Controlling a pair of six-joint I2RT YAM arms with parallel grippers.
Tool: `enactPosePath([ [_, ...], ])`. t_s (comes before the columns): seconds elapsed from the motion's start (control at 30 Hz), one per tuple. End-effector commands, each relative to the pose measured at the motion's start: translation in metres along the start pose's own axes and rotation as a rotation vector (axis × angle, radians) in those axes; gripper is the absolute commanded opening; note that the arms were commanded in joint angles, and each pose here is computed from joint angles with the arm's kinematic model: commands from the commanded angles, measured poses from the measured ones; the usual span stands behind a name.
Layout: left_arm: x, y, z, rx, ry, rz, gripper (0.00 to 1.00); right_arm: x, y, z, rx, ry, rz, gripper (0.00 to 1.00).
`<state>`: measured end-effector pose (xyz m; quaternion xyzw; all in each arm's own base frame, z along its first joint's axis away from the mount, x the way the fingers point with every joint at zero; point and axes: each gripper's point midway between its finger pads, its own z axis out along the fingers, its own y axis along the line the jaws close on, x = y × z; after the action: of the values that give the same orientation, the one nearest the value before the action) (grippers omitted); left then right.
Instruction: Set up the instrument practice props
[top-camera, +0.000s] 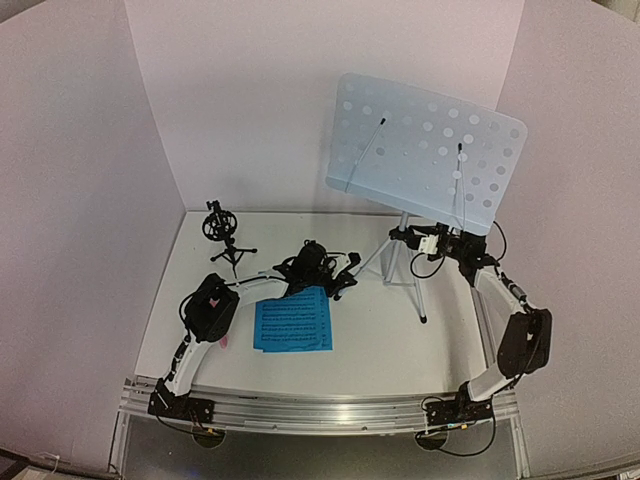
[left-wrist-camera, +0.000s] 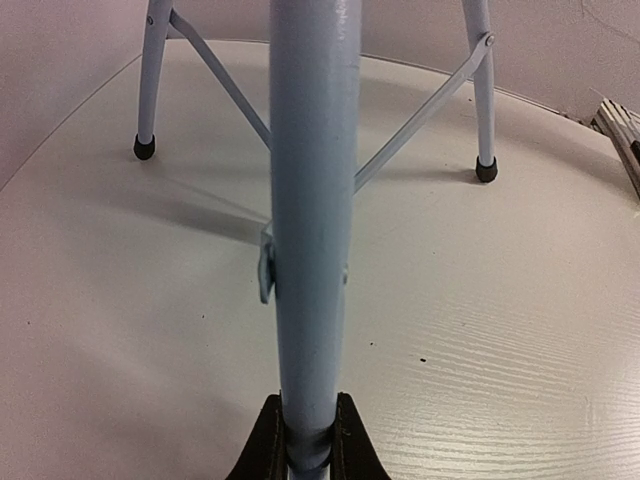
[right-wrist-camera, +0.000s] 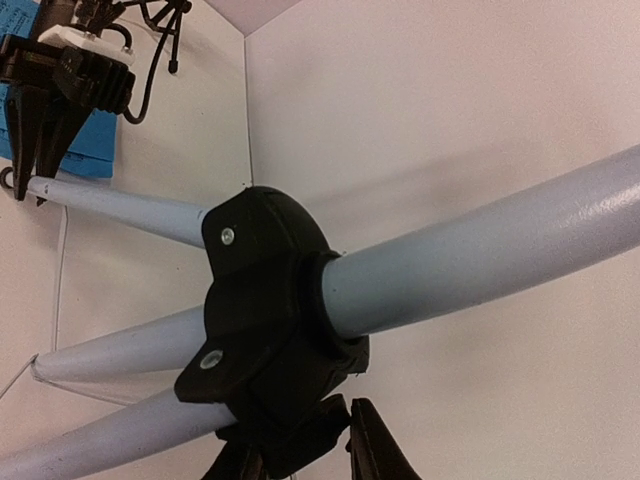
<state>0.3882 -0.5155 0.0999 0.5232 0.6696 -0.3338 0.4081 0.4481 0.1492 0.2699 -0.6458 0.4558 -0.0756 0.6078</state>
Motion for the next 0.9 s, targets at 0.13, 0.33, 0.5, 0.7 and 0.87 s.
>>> enactPosePath([
  [0.13, 0.006, 0.031, -0.003, -0.096, 0.023, -0.011, 0.00, -0.007, 0.010, 0.007, -0.073, -0.022, 0.031, 0.06],
  [0.33, 0.008, 0.032, -0.004, -0.094, 0.026, -0.015, 0.00, -0.014, 0.018, 0.002, -0.125, -0.039, 0.144, 0.00],
  [0.5, 0.005, 0.031, -0.005, -0.090, 0.018, -0.022, 0.00, -0.029, 0.027, -0.005, -0.240, -0.062, 0.415, 0.00],
  [0.7, 0.000, 0.034, -0.005, -0.099, 0.001, -0.015, 0.00, -0.038, 0.045, -0.005, -0.348, -0.102, 0.673, 0.00],
  [0.87, 0.000, 0.035, -0.006, -0.105, -0.001, -0.011, 0.00, -0.037, 0.046, -0.004, -0.403, -0.165, 0.841, 0.00],
])
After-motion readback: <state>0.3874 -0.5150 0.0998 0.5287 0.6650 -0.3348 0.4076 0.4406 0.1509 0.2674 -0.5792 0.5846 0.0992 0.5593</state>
